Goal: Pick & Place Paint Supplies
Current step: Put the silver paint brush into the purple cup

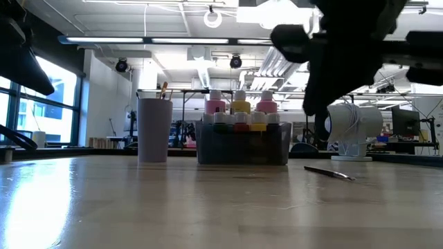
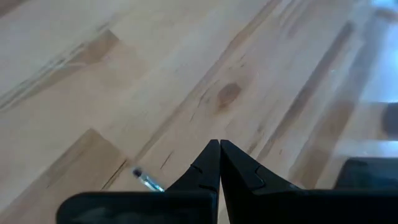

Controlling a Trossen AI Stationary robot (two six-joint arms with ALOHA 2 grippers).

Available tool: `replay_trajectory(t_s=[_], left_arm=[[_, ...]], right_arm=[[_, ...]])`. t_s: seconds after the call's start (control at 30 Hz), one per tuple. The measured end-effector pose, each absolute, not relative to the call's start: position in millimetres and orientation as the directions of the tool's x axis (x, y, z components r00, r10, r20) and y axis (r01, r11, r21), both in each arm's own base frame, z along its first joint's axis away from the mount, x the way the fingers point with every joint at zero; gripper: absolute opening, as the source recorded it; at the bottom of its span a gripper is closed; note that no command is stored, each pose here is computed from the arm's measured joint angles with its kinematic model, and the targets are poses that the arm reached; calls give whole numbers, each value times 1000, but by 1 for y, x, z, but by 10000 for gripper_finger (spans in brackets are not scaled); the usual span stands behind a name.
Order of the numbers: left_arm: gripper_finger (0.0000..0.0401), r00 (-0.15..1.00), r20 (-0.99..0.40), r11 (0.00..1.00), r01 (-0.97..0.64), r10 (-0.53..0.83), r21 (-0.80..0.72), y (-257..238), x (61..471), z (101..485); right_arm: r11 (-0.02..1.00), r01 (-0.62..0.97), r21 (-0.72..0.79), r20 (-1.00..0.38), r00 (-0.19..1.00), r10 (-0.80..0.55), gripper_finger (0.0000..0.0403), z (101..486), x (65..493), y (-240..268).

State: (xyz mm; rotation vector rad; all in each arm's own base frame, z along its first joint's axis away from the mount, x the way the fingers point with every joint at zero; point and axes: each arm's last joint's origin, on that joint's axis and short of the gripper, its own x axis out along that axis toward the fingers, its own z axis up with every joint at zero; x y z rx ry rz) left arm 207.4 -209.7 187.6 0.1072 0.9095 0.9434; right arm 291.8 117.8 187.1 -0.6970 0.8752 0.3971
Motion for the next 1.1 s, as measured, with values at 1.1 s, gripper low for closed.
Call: replay_trajectory(t_s=[1.1], left_arm=[[0,266,-622,625,-620,736,474,-210,208,188]], right_arm=[[611,-750,-251,-932,358,56,56,164,288,132]])
